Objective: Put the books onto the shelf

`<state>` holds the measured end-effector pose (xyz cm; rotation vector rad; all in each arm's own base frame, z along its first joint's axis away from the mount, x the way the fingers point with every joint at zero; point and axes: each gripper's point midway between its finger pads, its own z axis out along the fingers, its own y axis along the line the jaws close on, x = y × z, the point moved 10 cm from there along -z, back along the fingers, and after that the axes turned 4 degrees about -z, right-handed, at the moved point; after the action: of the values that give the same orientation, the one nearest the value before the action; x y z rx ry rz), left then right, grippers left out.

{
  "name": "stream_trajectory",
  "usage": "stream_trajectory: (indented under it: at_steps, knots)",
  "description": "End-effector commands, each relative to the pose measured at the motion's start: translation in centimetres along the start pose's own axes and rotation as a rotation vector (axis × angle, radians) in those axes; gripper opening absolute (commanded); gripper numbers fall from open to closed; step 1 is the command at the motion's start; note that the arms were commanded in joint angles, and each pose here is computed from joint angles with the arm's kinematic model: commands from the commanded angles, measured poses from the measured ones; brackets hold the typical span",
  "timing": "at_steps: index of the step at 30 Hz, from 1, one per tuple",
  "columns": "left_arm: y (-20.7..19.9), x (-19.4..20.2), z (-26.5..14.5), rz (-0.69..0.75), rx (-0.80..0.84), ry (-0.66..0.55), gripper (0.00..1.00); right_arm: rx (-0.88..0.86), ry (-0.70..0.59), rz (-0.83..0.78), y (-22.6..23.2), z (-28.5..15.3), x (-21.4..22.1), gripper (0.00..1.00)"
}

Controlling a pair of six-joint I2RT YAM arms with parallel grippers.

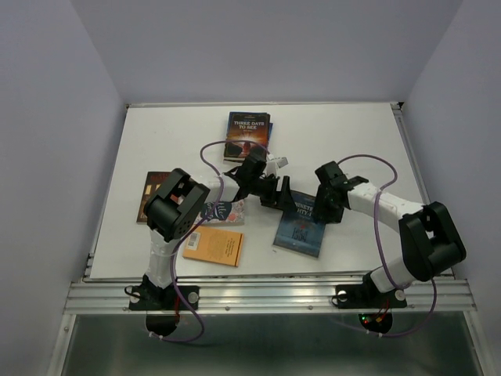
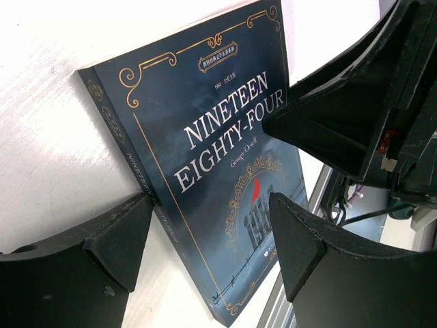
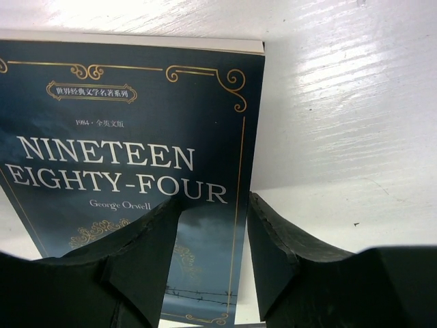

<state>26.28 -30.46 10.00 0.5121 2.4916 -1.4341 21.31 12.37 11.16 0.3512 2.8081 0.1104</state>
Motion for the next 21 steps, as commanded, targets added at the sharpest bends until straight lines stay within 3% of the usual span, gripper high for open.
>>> stream_trajectory:
  at_steps: [1, 8, 17, 21]
  knots:
    - [-2.4, 2.1, 0.4, -0.025, 0.110, 0.132, 0.80, 0.130, 0.262, -0.019, -2.1, 6.1, 5.2, 0.53]
    - [-0.4, 0.8, 0.4, -0.070, 0.004, 0.094, 0.79, 0.043, 0.168, -0.046, 0.2, 6.7, 2.4, 0.53]
    - [1.2, -3.5, -3.0, -0.079, -0.229, -0.083, 0.79, -0.038, 0.023, -0.054, 2.5, 6.9, -2.8, 0.52]
    - [1.4, -3.6, -3.9, -0.075, -0.331, -0.107, 0.79, -0.044, -0.038, -0.086, 2.5, 5.5, -3.6, 0.59]
